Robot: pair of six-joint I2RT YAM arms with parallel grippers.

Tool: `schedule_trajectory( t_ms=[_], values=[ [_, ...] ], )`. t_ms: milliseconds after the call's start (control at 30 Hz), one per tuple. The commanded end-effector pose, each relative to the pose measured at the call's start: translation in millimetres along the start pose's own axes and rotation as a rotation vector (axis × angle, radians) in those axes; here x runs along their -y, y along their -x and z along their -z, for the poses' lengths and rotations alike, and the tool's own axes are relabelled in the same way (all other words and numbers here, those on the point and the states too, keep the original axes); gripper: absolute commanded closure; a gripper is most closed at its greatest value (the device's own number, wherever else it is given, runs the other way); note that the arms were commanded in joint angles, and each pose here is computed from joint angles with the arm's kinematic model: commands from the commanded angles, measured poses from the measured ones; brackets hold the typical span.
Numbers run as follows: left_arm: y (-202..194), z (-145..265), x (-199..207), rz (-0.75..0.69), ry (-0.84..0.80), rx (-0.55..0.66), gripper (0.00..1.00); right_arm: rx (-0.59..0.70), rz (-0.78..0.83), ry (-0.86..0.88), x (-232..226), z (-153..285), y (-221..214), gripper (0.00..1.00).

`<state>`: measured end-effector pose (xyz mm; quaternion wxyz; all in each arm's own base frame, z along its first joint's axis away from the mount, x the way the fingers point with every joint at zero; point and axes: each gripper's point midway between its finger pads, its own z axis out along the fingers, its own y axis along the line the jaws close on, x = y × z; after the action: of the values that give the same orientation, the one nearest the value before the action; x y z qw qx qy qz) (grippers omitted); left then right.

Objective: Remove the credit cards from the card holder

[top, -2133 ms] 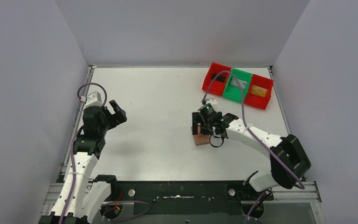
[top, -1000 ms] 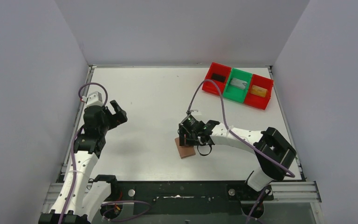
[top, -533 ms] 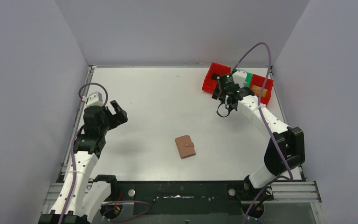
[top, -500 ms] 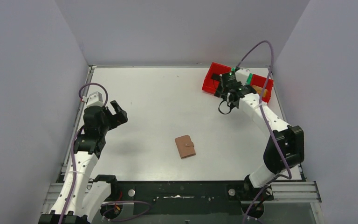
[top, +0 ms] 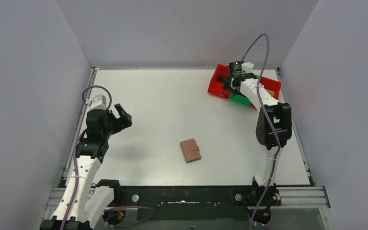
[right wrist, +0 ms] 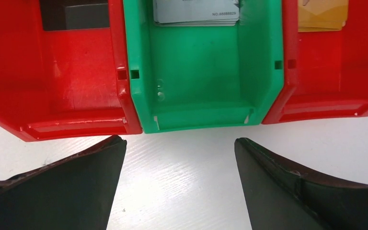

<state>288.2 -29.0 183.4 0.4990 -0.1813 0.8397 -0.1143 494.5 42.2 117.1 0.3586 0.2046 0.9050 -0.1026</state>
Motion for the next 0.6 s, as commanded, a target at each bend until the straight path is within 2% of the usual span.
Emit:
schedule_trajectory(
  t_ms=[0,367,567],
  values=[
    [10,-1,7,0.001,-0.033,0.035,0.07,0.066,-0.002,0.076,-16,2,31,0.12],
    [9,-1,7,0.003,-0.030,0.031,0.07,0.018,0.030,0.106,-29,-38,30,0.10],
    [9,-2,7,0.003,-0.029,0.027,0.07,-0.031,0.058,0.132,-35,-51,16,0.11]
  ],
)
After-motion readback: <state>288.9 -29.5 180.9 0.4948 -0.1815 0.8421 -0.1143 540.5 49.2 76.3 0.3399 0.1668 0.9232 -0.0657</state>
